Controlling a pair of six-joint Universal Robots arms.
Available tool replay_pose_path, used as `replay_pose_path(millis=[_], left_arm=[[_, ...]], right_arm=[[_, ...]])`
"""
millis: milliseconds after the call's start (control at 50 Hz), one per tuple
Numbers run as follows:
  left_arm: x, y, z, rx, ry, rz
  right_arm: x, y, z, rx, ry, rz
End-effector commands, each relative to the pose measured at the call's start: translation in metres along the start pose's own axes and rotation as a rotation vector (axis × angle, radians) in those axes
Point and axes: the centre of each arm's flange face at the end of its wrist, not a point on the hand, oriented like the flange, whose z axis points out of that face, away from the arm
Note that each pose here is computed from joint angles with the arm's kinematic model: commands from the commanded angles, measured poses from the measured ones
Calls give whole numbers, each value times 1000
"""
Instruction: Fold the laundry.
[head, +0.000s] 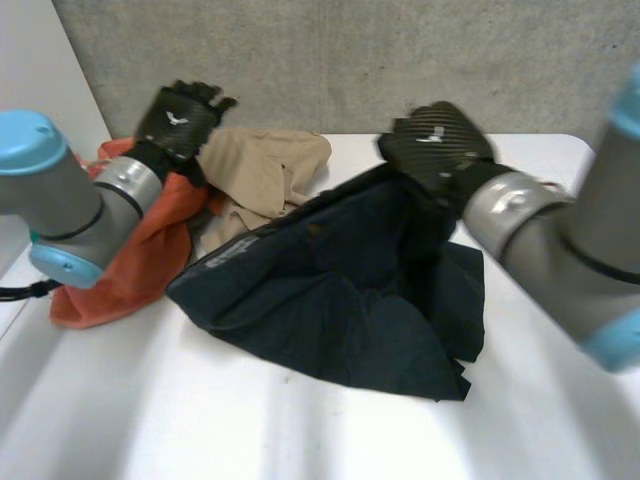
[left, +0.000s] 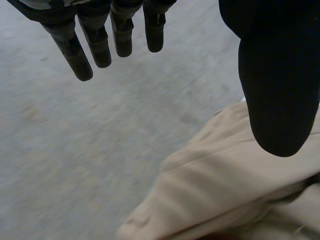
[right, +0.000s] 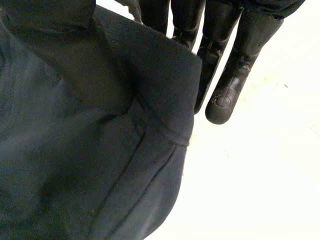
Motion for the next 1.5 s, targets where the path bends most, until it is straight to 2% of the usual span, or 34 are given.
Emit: replay_pose_path(millis=[20,100,260,360,500,580,600,660,740,760,820,880,1000,1060,1160,1280,1340,1440,1460,1500], left_arm=[[54,16,0,21,209,-32],[76,26,3,17,251,-19],[113,60,5,1,313,138],[116,74,15,-22,256,225],[99,68,34,32,121,270],[79,63,50,79,-58,318],[67,60,54,83,-137,330],[45,49,58,88,-260,340],[-26,18,56,97,-512,371],[-65,13,49,82,-628,394],[-127,3,31,59,-836,453],[-150,-2,21,56,-920,501],[-119,5,21,50,-805,524],[-72,1,20,65,-682,507],[-40,-12,9,86,-613,492],[-6,-28,-20,54,-520,454],[18,-38,-42,24,-434,415],[57,-52,-81,-44,-274,271],[65,-55,-90,-63,-239,227],[93,-65,-121,-140,-109,63]], right_arm=[[19,14,-34,-69,25,-5],[16,30,-40,-101,-9,25],[9,43,-46,-126,-55,65],[8,43,-46,-124,-59,66],[6,45,-45,-131,-67,70],[5,46,-45,-136,-69,74],[5,47,-45,-137,-70,74],[5,48,-45,-139,-70,75],[5,47,-45,-133,-68,73],[5,47,-44,-132,-67,72],[5,47,-43,-131,-69,72],[4,47,-43,-131,-70,72],[4,46,-43,-128,-71,83],[5,46,-43,-130,-65,118],[7,46,-42,-128,-58,151],[11,41,-40,-112,-49,165],[13,38,-38,-99,-44,164],[20,34,-35,-85,-24,157],[21,36,-31,-90,-20,158],[21,39,-28,-96,-21,161]])
